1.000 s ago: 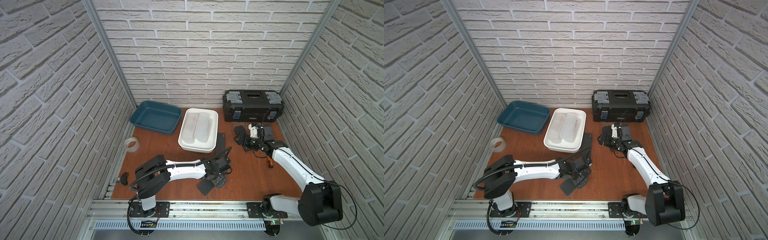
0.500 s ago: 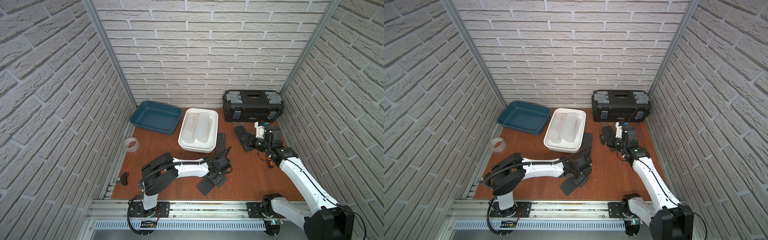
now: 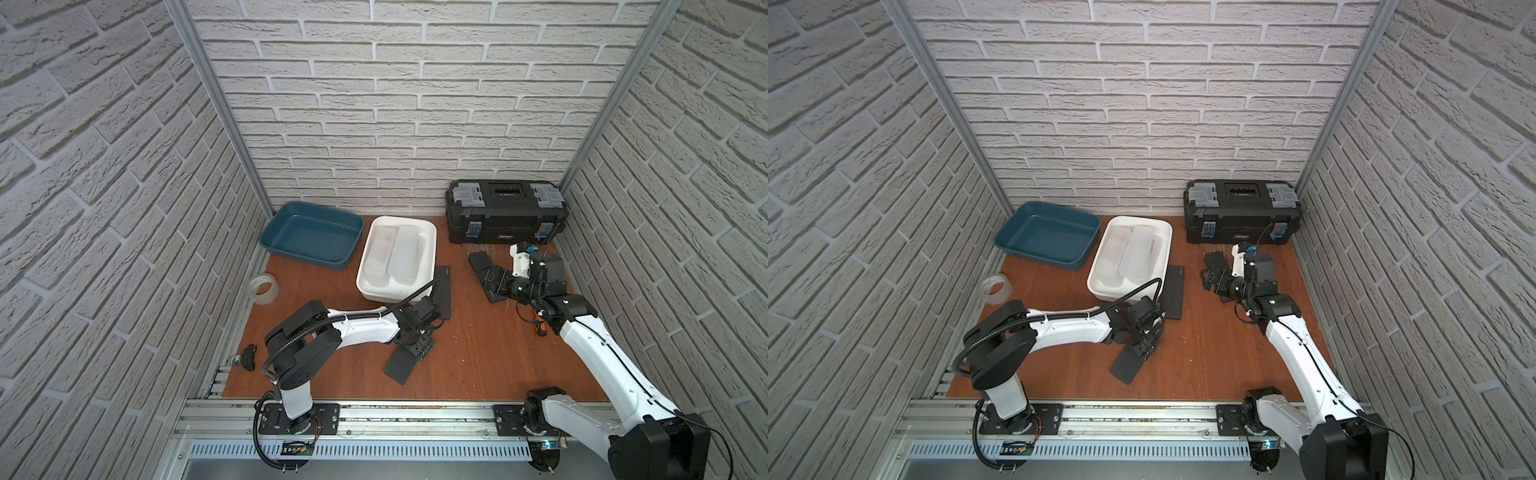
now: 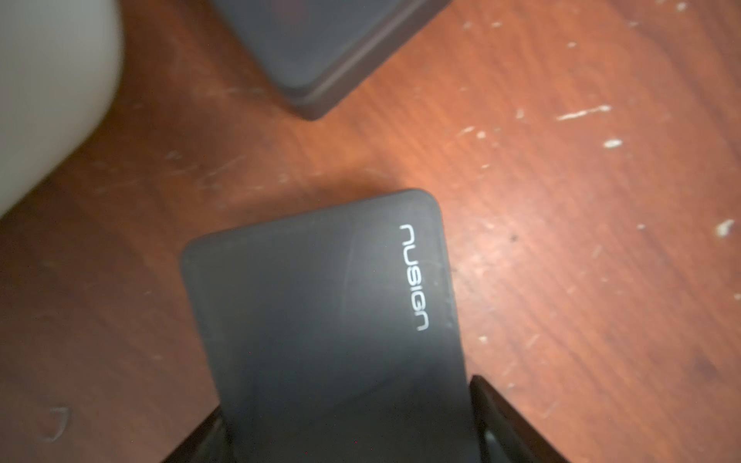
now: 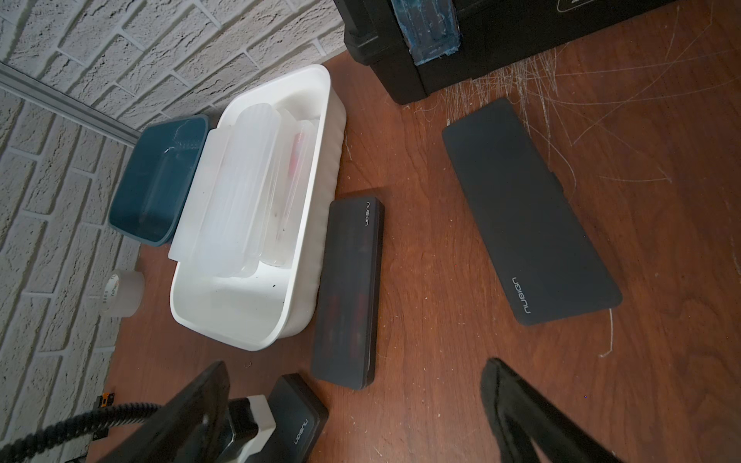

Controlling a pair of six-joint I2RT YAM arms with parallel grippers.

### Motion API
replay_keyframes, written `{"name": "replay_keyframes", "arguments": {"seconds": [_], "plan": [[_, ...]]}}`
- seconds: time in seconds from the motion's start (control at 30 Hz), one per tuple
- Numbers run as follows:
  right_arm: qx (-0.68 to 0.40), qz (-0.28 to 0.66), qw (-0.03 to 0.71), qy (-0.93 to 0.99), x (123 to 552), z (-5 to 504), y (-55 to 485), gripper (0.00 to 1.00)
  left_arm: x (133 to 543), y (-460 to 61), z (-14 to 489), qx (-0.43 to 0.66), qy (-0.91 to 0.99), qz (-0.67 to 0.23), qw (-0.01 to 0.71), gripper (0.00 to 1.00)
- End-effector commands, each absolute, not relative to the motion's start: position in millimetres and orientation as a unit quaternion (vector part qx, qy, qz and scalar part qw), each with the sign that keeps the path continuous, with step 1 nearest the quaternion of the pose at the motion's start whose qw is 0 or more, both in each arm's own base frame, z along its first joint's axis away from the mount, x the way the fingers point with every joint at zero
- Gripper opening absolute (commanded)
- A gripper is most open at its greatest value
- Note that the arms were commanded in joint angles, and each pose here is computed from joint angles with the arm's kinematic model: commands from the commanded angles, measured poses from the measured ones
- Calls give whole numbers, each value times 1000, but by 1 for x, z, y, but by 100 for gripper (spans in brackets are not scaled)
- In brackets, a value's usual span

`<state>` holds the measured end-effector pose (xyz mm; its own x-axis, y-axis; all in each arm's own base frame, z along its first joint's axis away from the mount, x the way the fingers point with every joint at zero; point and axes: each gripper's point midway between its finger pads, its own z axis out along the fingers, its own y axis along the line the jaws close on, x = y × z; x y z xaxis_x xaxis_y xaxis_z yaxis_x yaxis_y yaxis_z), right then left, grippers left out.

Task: Place the pencil cases by color into the storage box
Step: Adjust the pencil case at the center of the board.

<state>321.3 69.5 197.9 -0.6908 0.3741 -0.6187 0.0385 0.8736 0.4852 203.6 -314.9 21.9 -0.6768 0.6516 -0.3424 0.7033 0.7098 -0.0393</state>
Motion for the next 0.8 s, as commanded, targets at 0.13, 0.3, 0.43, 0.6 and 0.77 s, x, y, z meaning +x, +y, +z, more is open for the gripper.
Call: {"name": "replay_keyframes", "arguments": {"seconds": [0.13,0.3,0.43,0.6,0.77], "plan": [[108,224,387,888,322,202,70,98,209,-299,26,370,914,-60,153,93],[108,224,386,888,319,199,70,98,214,-293,40,350,920,-48,170,98],[106,224,384,890,319,197,70,98,208,-293,55,333,924,-65,179,98],[105,232,380,889,323,194,74,99,191,-296,62,330,925,-73,176,98],[99,236,375,891,325,192,80,99,173,-293,56,331,927,-64,163,98]]}}
